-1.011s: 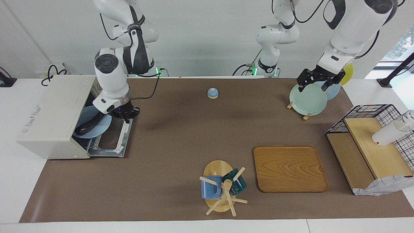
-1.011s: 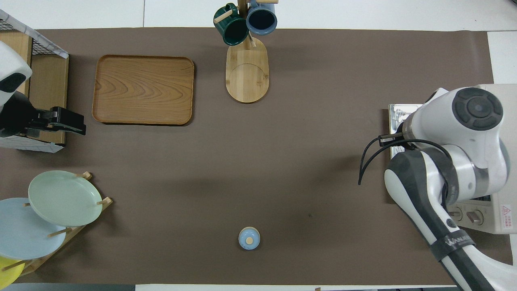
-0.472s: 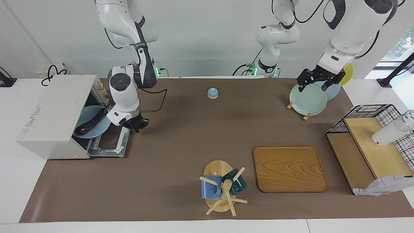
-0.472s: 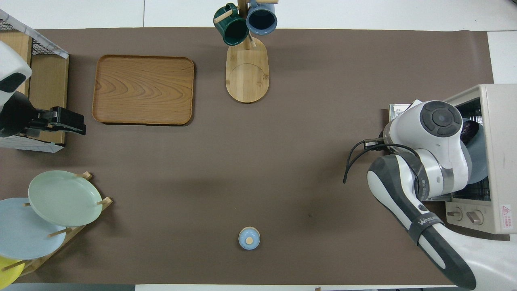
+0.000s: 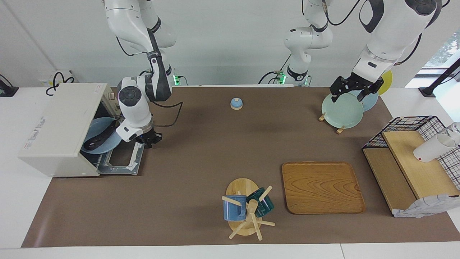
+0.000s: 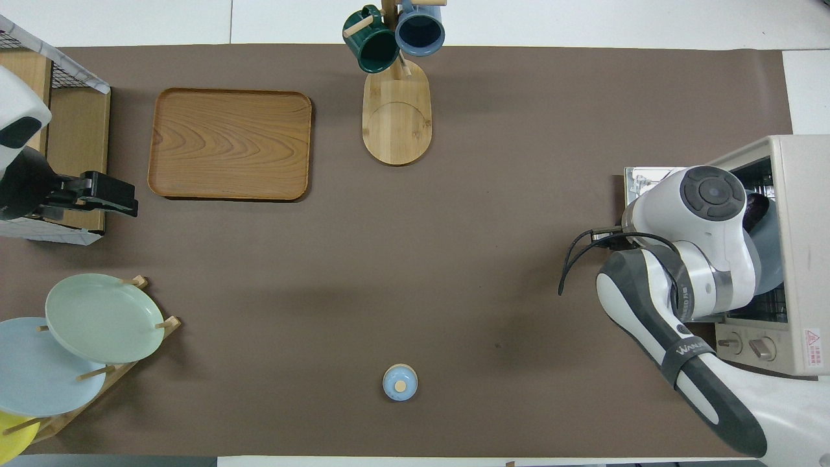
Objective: Put eggplant into oven
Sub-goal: 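Push the oven door up shut with the right gripper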
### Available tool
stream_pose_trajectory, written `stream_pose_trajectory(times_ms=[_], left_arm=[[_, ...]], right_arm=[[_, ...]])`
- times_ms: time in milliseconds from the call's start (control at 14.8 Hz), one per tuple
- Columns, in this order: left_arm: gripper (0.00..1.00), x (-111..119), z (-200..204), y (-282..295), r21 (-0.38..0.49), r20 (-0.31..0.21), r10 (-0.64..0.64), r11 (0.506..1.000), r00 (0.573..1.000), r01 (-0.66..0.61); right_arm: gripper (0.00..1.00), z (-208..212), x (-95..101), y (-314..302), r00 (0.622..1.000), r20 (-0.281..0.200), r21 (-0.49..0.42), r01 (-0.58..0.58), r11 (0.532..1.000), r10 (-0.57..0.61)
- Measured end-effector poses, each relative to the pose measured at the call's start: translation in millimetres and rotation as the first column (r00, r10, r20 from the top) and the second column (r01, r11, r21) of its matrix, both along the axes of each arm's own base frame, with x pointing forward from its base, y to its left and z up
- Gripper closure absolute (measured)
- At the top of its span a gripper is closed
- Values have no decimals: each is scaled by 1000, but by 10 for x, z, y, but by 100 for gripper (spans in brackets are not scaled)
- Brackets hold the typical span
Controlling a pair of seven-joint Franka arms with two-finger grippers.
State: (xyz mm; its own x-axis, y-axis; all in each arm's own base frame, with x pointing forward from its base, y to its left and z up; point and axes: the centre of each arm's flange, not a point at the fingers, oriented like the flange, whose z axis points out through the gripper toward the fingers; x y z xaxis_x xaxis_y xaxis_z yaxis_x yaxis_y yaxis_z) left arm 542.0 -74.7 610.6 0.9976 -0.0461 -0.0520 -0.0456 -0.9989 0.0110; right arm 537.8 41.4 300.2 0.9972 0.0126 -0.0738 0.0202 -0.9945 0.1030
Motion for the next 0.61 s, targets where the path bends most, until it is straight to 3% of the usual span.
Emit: stream_pose_trajectory(times_ms=[607], left_arm=[[0,0,0,0,0,0,0,1000,1000,0]], right_arm=[[99,-26,-18,-65,999,-11,-46,-36,998,36]])
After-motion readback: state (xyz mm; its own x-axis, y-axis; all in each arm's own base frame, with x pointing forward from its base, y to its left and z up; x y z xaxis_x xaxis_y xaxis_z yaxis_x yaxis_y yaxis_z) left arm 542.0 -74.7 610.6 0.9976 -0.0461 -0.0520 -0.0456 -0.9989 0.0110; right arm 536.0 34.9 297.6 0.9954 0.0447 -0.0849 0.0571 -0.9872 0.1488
